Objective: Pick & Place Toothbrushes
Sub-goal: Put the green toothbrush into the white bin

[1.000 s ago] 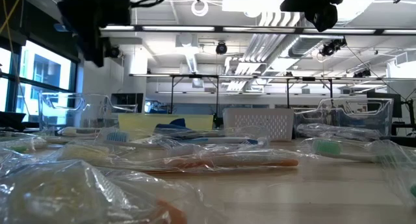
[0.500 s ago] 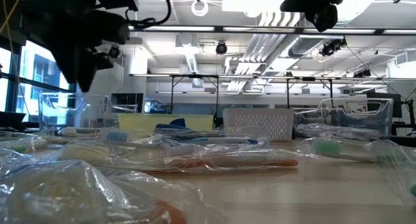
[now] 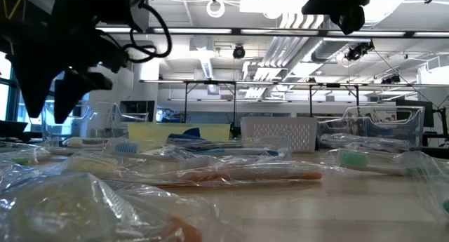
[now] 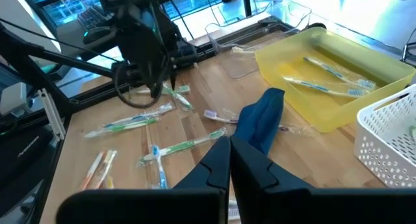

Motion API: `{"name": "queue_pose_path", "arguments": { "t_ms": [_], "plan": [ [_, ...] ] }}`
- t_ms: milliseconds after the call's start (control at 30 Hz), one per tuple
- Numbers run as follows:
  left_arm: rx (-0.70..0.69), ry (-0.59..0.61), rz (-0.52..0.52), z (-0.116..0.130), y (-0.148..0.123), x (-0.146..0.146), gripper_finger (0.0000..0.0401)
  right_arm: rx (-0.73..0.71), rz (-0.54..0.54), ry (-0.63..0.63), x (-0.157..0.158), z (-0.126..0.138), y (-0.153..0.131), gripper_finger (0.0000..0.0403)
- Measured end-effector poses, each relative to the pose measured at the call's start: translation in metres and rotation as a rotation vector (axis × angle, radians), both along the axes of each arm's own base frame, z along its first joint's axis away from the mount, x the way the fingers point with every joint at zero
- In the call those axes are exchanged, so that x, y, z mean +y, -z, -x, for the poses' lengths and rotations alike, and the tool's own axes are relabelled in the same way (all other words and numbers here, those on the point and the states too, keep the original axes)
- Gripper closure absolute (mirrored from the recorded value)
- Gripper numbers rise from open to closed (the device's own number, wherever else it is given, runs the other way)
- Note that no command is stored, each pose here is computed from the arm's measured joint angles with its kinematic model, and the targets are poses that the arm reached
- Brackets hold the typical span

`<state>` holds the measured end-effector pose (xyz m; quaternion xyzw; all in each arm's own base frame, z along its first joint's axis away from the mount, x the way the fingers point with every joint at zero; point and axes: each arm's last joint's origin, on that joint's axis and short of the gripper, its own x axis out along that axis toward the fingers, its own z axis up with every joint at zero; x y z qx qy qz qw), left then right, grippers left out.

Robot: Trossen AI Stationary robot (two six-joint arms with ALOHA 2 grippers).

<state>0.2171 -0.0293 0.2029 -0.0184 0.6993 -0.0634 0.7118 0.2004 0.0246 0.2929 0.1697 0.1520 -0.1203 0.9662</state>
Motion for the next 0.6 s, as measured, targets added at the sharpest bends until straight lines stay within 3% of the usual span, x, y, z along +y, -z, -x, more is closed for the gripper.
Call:
{"name": "queue_pose_path", "arguments": {
  "t_ms": [167,300,600],
  "plan": [
    [0.002,-0.022,0.003,0.003,0.022,0.002,0.021,-0.006,-0.009,-0.001,0.0,0.0,0.0,0.0398],
    [0.008,-0.122,0.025,0.01,0.04,0.008,0.021,-0.01,-0.028,0.006,0.0,0.0,-0.001,0.0398],
    [0.053,-0.189,0.033,0.021,0.053,0.018,0.021,-0.017,-0.035,0.008,0.0,0.0,-0.001,0.0398]
  ]
}}
